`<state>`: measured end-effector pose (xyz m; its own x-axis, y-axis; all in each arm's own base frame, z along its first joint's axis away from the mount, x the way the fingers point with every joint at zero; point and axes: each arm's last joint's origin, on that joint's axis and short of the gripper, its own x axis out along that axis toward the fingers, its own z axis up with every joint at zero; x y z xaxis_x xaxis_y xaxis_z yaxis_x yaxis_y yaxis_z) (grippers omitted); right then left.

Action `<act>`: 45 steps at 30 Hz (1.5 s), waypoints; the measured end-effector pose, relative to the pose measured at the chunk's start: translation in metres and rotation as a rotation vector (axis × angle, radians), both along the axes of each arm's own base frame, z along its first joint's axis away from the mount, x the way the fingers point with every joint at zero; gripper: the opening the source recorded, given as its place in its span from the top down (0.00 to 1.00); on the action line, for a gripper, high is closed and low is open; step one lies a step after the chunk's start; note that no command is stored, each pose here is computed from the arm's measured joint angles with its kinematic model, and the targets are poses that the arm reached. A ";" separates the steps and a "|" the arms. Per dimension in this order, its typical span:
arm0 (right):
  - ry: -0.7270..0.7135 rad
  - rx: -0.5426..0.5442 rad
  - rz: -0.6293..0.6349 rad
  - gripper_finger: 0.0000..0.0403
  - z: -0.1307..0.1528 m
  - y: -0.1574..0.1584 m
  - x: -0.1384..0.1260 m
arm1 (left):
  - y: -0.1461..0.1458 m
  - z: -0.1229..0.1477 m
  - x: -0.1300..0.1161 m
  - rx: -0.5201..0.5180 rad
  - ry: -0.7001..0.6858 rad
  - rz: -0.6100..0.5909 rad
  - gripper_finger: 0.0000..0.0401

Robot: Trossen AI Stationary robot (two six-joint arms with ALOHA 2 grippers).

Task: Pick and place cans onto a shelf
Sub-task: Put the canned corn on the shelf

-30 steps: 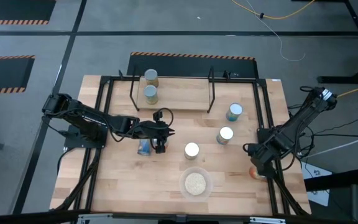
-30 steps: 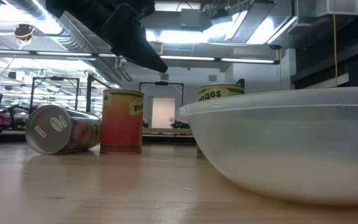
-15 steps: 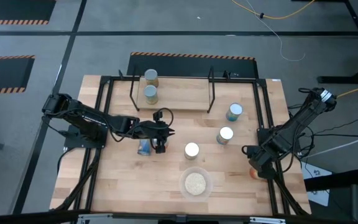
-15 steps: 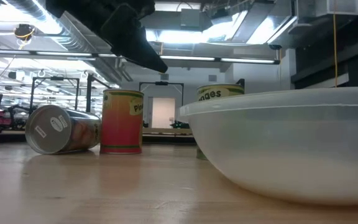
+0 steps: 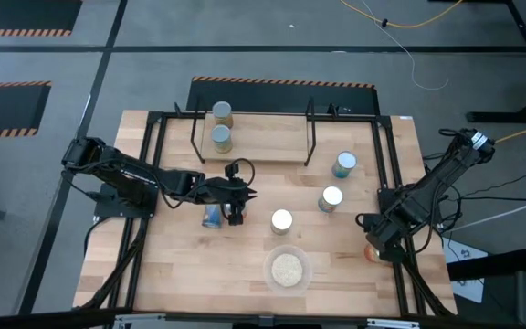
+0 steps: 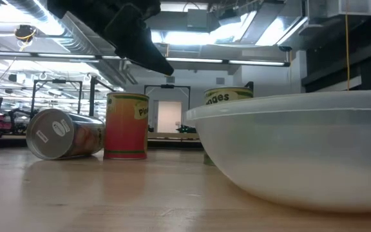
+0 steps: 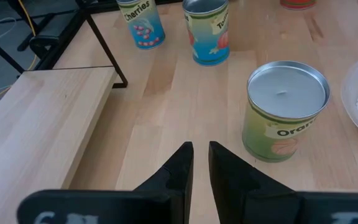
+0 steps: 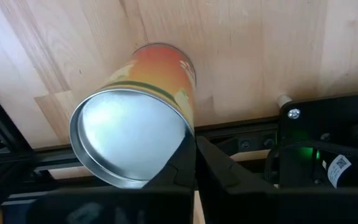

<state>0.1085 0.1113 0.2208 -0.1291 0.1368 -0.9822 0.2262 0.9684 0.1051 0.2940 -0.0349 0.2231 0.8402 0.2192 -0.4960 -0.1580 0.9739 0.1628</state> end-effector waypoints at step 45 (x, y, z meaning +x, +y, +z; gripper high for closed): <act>-0.663 -0.224 0.759 1.00 0.175 -0.121 0.191 | -0.014 0.074 -0.120 -0.008 0.022 -0.163 0.89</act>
